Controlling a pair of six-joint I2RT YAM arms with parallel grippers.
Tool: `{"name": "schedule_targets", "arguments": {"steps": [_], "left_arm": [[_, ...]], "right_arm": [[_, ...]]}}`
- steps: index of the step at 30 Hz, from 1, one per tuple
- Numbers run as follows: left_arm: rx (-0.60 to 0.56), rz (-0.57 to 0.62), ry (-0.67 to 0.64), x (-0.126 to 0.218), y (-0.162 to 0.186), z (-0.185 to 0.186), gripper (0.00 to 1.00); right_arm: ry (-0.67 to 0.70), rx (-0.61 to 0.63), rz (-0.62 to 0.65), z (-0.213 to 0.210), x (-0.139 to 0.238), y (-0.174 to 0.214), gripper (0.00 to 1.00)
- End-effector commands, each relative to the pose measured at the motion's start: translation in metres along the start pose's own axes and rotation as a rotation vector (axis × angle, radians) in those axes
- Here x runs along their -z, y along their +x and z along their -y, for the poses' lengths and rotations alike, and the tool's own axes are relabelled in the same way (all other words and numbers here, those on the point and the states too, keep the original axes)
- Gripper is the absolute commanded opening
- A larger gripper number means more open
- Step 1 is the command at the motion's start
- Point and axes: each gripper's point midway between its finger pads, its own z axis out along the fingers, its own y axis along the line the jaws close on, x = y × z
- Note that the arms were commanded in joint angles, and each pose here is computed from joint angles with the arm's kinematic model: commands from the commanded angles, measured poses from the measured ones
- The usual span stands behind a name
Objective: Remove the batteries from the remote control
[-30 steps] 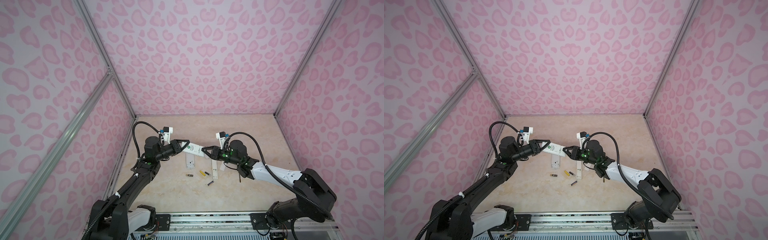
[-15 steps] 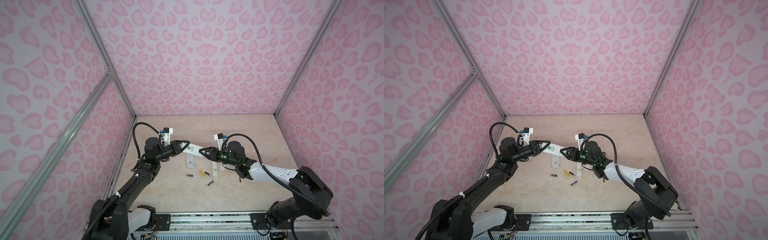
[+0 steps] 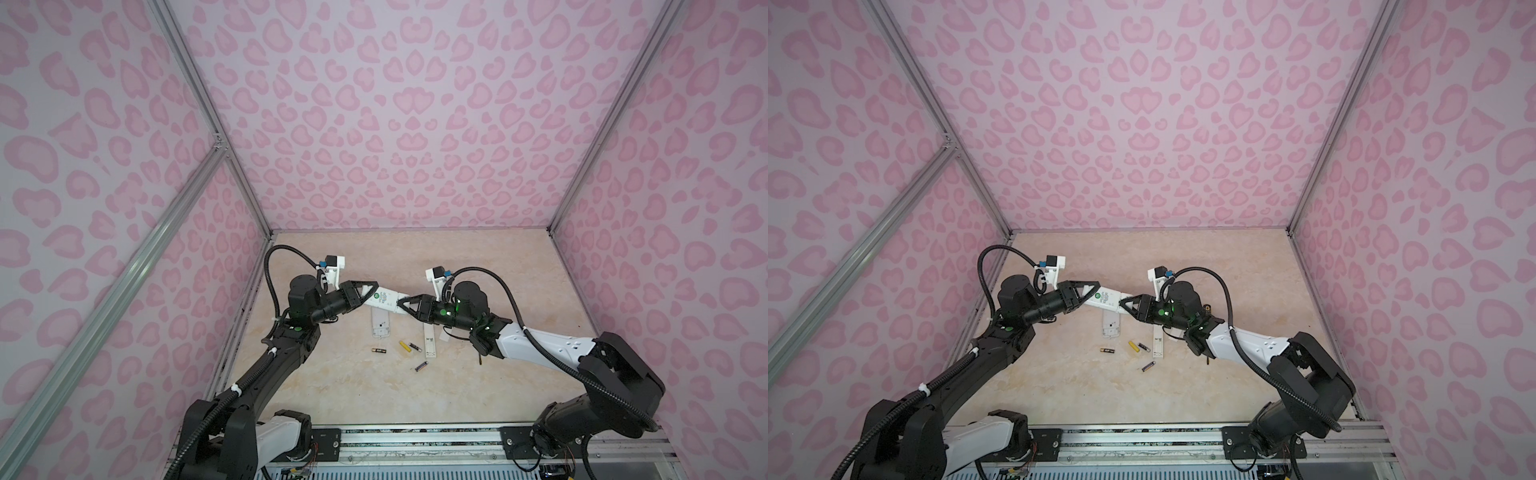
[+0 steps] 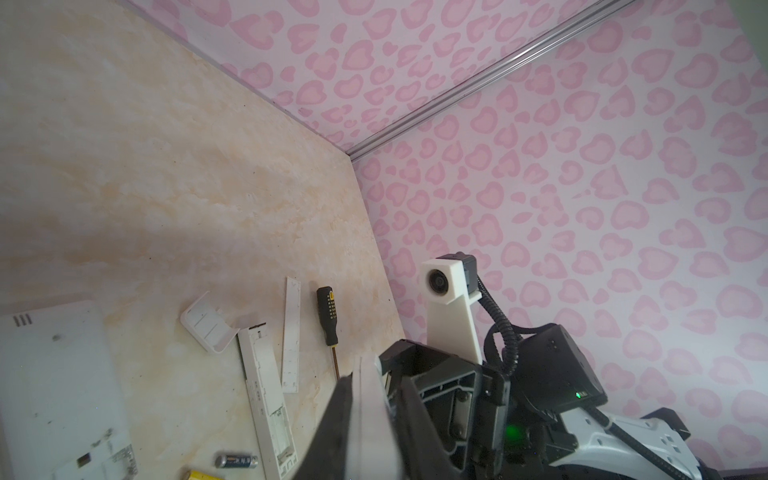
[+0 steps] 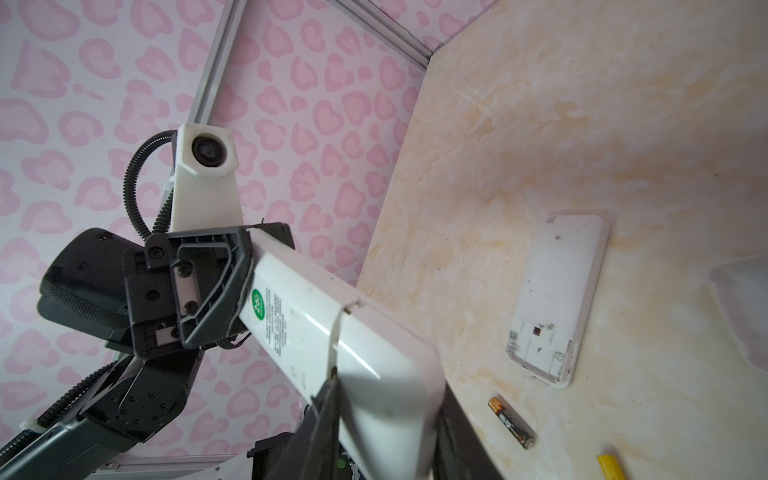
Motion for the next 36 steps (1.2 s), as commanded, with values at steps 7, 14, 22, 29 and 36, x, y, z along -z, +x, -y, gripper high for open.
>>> {"name": "schedule_targets", "arguments": {"steps": [7, 14, 22, 29, 36], "left_arm": [[-0.039, 0.006, 0.036, -0.001, -0.003, 0.006, 0.04], [-0.031, 0.002, 0.03, -0.001, -0.001, 0.002, 0.04], [-0.027, 0.003, 0.025, 0.0, 0.0, 0.0, 0.04], [-0.033, 0.009, 0.022, 0.002, 0.0, 0.0, 0.04], [-0.024, 0.01, 0.016, 0.001, 0.001, -0.005, 0.04]], "right_arm": [[0.034, 0.026, -0.005, 0.0, 0.004, -0.001, 0.31], [0.018, 0.031, -0.003, -0.008, 0.005, -0.003, 0.31], [0.023, 0.046, -0.011, -0.014, 0.008, -0.002, 0.35], [0.018, 0.052, -0.003, -0.018, 0.009, -0.003, 0.35], [0.057, 0.068, -0.002, -0.016, 0.012, -0.005, 0.43]]}}
